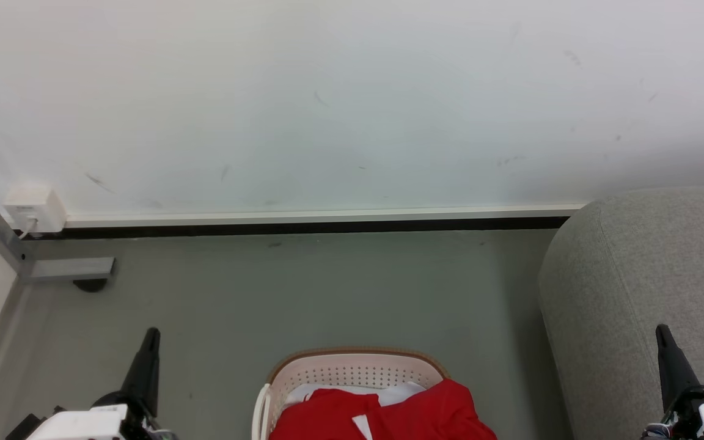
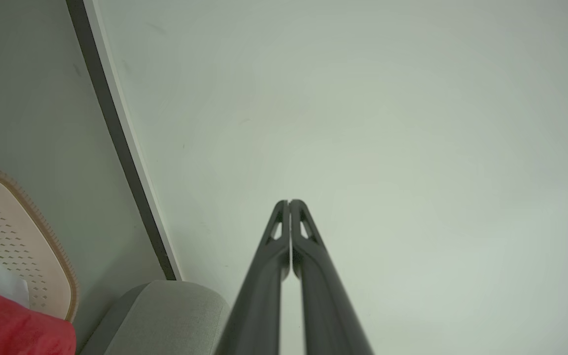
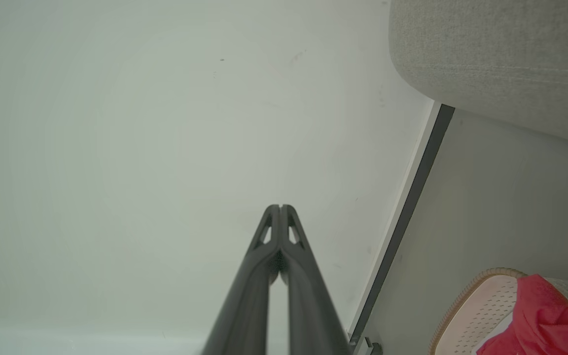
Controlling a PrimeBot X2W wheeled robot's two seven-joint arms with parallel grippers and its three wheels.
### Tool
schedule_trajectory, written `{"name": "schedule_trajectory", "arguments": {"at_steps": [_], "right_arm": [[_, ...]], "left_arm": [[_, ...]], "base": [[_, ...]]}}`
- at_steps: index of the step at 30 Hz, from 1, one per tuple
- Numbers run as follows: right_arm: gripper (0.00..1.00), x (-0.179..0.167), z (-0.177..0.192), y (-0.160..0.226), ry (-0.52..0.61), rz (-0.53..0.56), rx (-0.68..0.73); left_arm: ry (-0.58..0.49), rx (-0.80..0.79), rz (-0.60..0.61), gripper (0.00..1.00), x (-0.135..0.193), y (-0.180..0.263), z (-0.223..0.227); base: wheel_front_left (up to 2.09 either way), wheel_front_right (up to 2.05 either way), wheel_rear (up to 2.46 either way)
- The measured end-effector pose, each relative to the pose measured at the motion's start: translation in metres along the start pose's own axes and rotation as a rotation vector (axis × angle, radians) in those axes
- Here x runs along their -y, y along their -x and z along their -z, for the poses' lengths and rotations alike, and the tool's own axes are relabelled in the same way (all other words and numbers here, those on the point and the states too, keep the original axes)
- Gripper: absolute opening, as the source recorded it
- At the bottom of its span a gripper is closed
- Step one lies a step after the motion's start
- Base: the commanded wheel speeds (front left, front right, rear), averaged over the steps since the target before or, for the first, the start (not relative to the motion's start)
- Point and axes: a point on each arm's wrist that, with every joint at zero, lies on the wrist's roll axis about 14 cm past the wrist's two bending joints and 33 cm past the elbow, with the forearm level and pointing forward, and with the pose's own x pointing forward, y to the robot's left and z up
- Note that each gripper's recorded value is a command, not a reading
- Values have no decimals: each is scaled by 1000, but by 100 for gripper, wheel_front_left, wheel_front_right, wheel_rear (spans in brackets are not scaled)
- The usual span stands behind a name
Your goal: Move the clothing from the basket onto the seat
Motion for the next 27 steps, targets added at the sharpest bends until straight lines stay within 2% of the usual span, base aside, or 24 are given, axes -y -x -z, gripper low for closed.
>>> {"name": "schedule_trajectory", "arguments": {"at_steps": [15,16,20,27], "right_arm": [[0,0,0,0,0,0,0],[100,3,0,1,-1,8,0],[100,23,4,10,-16,65,-1],[100,17,8,8,-15,47,5]], "left_arm": [[0,0,0,0,0,0,0],[1,0,-9,100,-3,1,0],[13,2,-75,100,-24,10,2],[2,16,-69,100,-22,9,4]], "base": [[0,0,0],[0,0,0],[0,0,0],[0,0,0]]}}
